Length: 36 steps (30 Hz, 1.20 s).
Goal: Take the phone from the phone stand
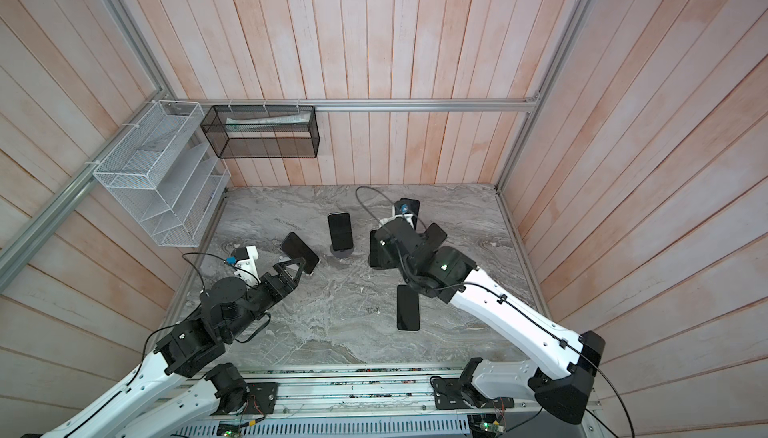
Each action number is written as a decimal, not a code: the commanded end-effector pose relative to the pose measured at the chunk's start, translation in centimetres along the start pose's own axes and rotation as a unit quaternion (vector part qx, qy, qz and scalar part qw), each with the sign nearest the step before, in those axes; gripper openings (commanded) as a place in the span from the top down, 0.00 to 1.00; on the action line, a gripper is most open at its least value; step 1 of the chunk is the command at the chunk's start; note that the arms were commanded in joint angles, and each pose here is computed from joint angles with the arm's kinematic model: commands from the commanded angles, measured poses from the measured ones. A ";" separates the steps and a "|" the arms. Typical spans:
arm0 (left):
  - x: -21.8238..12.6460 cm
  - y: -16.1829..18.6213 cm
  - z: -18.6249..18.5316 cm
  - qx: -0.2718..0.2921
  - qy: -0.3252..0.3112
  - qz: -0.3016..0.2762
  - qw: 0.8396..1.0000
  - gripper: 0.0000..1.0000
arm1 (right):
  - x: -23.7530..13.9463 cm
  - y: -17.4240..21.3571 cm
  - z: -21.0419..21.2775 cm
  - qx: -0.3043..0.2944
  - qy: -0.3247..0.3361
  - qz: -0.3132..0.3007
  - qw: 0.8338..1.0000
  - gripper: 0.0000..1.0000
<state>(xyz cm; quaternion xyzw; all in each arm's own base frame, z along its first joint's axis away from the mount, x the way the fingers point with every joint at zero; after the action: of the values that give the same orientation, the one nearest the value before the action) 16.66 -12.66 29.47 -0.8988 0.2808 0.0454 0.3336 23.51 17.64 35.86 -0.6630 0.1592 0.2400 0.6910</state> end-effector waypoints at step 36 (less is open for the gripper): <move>0.6 -0.4 0.2 0.002 -0.045 -0.010 0.999 0.04 | 29.5 1.6 -26.2 0.159 0.092 0.159 0.970 0.44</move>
<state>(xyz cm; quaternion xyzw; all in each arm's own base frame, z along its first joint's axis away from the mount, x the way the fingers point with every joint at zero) 17.66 -12.79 29.30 -0.8967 0.2564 0.0796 0.3519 49.98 -5.17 16.49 -0.5266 0.3624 0.2585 0.7243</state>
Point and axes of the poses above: each gripper's point midway between its finger pads, its own x axis out along the fingers, its own z axis along the line the jaws close on, y = z × x, the point moved 8 cm from there along -x, back along the fingers, and after that the axes turned 1 degree about x, right-handed, at the moved point
